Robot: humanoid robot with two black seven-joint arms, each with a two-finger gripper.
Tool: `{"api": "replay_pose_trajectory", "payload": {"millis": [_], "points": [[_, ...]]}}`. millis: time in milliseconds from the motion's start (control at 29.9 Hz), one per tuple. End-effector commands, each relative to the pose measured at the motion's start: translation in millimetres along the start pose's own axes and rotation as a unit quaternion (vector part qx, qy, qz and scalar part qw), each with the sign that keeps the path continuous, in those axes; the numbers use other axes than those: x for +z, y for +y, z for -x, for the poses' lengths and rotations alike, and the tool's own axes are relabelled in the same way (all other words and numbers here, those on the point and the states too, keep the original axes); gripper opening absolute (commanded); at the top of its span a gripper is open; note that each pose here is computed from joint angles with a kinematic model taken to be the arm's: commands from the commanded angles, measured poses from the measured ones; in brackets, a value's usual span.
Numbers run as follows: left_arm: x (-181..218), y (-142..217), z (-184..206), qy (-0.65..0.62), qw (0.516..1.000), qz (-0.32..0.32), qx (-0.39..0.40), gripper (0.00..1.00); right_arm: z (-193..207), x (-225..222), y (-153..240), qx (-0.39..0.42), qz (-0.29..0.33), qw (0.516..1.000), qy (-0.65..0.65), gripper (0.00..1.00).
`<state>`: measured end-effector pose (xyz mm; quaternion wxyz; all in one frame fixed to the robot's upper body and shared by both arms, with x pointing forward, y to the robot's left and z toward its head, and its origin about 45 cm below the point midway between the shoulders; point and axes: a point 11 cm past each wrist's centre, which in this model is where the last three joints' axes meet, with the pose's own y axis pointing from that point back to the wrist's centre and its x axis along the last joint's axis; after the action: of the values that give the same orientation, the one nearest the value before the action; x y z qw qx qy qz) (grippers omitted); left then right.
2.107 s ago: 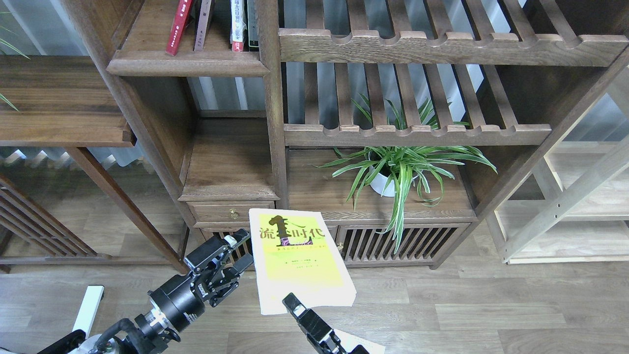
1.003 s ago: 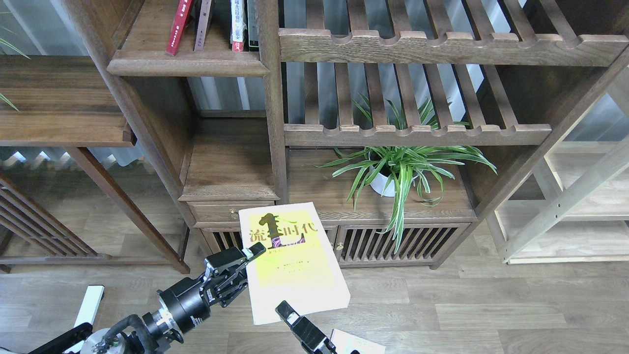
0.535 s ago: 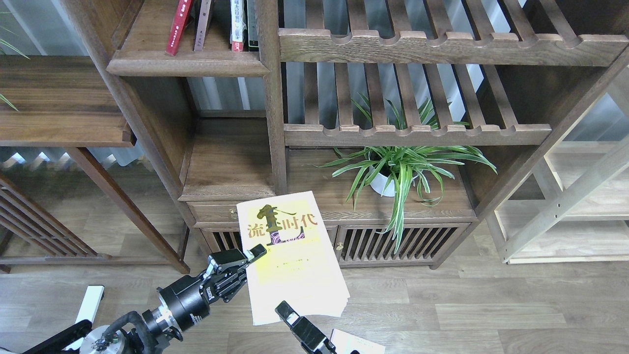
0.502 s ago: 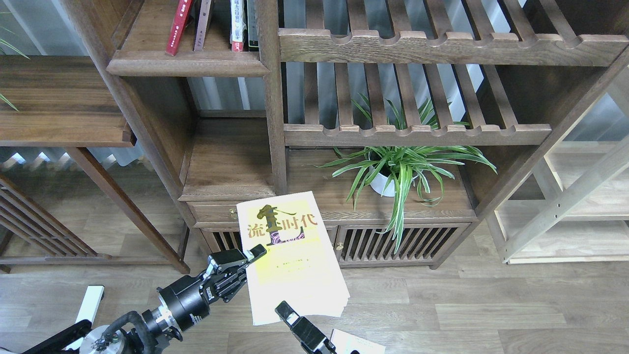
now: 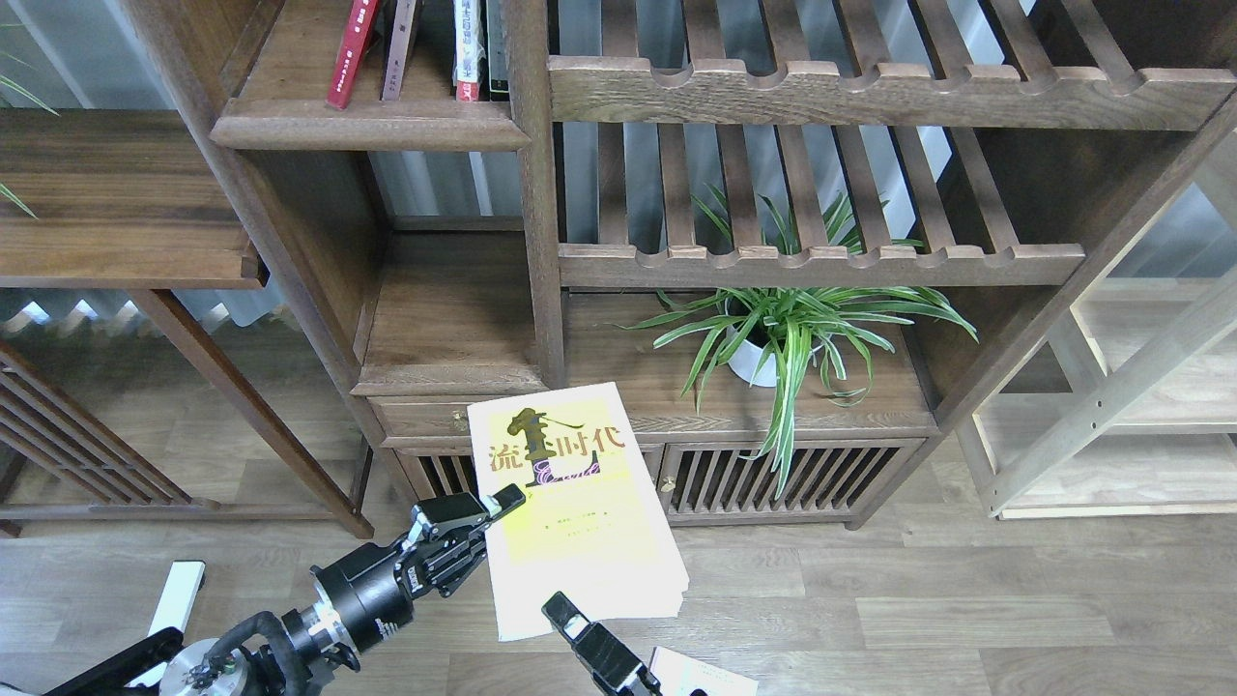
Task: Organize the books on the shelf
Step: 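Grasp the yellow book's edge with the left gripper, then release the yellow book from the right gripper, holding it with left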
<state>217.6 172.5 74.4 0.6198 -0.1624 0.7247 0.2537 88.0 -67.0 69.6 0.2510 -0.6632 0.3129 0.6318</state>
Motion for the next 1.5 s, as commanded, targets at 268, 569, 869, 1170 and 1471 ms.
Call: {"api": "replay_pose_trajectory", "payload": {"millis": [268,569,869,1170,1471], "points": [[-6,-4,-2,0.000,1.000,-0.011,0.004,0.08,0,2,1,0.001,0.001,1.000,-0.001,0.01],[5,-1,-2,-0.002,1.000,0.007,0.006,0.03,0,1,1,0.001,0.001,1.000,0.001,0.01],[38,12,8,-0.023,0.998,0.063,0.002,0.01,-32,-60,17,0.054,-0.080,0.995,0.034,0.40],[80,32,23,-0.134,0.982,0.130,0.018,0.00,-79,-135,45,0.136,-0.167,0.973,0.077,0.82],[94,59,35,-0.252,0.954,0.158,0.040,0.00,-81,-152,38,0.136,-0.176,0.971,0.089,0.83]]}}
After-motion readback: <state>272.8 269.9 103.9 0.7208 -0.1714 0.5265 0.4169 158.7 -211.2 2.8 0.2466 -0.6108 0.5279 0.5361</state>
